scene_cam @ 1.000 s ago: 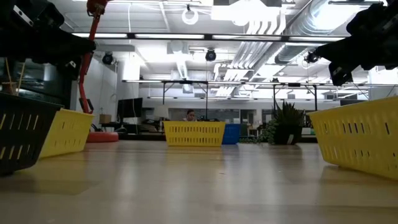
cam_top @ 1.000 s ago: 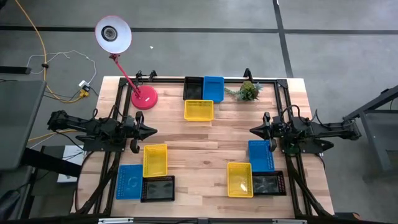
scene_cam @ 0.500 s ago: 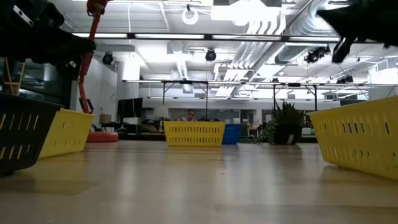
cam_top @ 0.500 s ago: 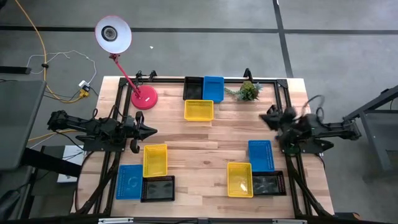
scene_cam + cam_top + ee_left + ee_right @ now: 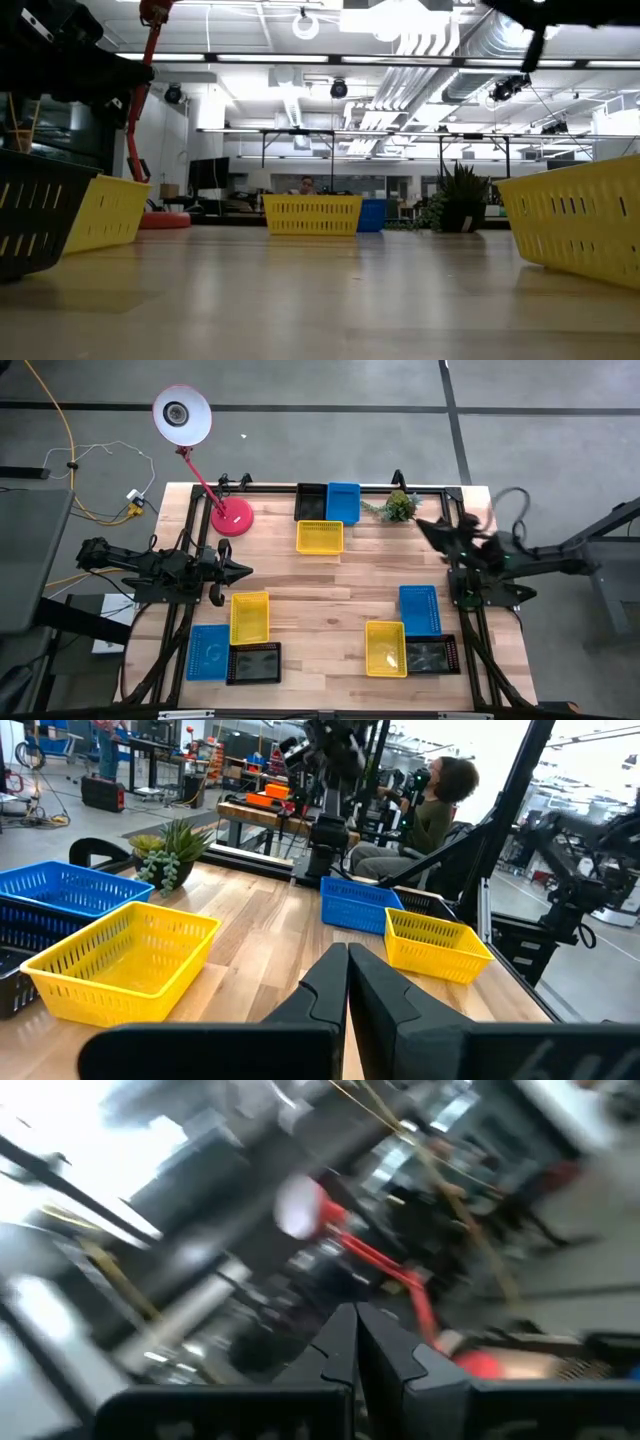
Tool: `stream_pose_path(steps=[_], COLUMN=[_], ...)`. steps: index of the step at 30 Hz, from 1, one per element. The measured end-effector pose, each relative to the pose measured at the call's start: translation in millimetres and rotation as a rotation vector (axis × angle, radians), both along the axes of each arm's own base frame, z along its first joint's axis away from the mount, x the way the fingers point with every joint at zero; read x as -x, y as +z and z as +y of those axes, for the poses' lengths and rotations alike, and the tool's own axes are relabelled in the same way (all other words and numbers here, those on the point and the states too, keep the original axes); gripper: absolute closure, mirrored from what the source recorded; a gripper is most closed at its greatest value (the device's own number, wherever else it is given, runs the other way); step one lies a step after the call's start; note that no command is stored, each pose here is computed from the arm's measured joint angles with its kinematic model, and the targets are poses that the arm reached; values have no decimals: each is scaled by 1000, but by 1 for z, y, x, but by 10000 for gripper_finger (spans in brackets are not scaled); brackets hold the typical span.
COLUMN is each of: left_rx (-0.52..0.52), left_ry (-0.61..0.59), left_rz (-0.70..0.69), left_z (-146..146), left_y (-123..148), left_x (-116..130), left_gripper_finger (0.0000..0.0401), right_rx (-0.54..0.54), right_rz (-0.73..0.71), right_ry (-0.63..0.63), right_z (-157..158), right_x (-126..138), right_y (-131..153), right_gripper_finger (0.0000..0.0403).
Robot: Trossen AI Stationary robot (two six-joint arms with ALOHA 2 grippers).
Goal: Stack baskets by color
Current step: Stack the top blue bin on the right blue bin
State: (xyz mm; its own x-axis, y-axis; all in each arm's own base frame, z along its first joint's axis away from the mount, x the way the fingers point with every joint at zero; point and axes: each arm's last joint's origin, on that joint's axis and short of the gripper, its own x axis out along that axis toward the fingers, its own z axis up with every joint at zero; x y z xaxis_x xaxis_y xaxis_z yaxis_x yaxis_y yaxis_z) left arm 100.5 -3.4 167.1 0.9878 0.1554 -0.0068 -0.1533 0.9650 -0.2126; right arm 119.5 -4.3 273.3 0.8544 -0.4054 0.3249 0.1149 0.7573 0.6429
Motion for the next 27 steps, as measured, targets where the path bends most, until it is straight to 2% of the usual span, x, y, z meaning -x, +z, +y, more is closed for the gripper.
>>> stream_pose_path(steps=[4,7,12,14,18,21,24,27], left_rx=[0,0,0,0,0,0,0,0], left_ry=[0,0,0,0,0,0,0,0], left_rz=[0,0,0,-1,0,-1,0,0], left_z=[0,0,0,0,0,0,0,0], left_y=[0,0,0,0,0,0,0,0], left_x=[0,0,0,0,0,0,0,0], left_gripper_finger=[400,400,400,400,400,400,400,400], right_rx=[-17,-88,-199,-256,-465,-563,-638,-664], right_rz=[282,515,836,921,1023,1100,1159,1213], right_ry=[-109,-116,-136,-173,-185,-223,-263,-303], right_z=[-5,-19,-61,-83,-128,-155,-174,-186], right_x=[-46,-79,-125,-139,-163,-179,-193,-203], right_y=[13,10,-3,-10,-26,-40,-59,-73], right_gripper_finger=[402,391,327,291,218,174,152,147])
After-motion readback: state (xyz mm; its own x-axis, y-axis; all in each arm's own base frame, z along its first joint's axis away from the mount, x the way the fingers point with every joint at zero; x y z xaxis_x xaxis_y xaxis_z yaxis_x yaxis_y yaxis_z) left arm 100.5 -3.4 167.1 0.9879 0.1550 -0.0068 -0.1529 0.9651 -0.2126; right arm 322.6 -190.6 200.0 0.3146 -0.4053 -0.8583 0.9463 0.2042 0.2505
